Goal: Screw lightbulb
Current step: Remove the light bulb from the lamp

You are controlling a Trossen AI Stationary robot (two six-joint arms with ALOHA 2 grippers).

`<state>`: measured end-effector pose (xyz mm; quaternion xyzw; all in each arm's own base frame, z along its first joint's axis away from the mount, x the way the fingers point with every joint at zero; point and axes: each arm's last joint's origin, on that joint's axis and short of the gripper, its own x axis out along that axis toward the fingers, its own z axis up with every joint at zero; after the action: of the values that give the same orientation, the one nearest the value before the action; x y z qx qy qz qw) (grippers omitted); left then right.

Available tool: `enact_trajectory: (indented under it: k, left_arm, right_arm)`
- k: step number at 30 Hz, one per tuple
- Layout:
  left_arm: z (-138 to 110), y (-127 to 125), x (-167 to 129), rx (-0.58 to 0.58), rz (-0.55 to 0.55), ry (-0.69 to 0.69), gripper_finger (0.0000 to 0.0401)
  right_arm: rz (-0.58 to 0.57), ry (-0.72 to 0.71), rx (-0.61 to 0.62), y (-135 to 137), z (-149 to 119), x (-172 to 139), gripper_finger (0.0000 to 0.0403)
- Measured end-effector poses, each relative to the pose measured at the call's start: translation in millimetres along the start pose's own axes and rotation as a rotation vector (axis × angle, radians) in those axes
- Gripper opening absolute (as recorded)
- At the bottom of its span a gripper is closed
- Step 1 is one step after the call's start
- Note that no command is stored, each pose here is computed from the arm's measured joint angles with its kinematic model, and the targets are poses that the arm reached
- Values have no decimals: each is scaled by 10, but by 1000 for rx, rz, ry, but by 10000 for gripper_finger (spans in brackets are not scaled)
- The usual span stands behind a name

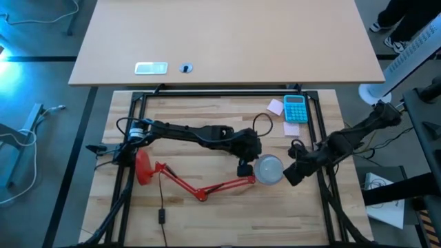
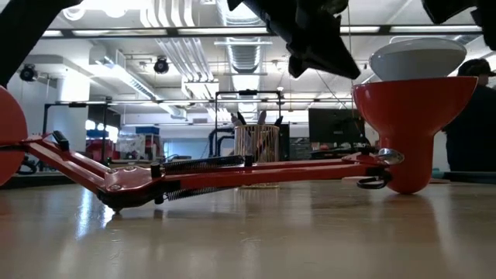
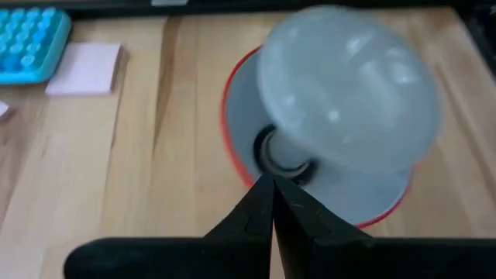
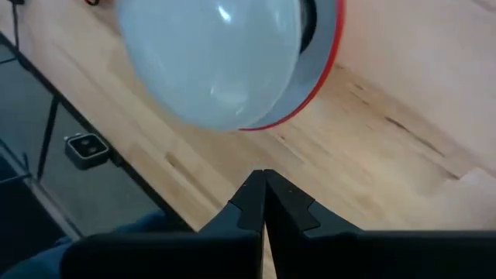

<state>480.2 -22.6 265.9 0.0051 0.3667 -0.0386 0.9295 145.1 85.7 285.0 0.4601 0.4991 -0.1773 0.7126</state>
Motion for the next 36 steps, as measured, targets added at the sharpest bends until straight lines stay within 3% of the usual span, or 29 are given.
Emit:
enact_trajectory:
  k: [9, 21, 27, 36]
  left_arm:
    - [62, -154, 22, 15, -22, -70, 0]
    - [-31, -379, 30, 10, -61, 14, 0]
    - [-87, -274, 0, -3, -17, 84, 0]
    - [43, -95, -52, -28, 12, -13, 0]
  right_arm:
    - [-44, -45, -11, 27, 99, 91, 0]
    - [-96, -184, -51, -92, 394, -39, 0]
    - [-51, -149, -56, -3, 277, -182, 0]
    - [-81, -40, 30, 93, 3, -26, 0]
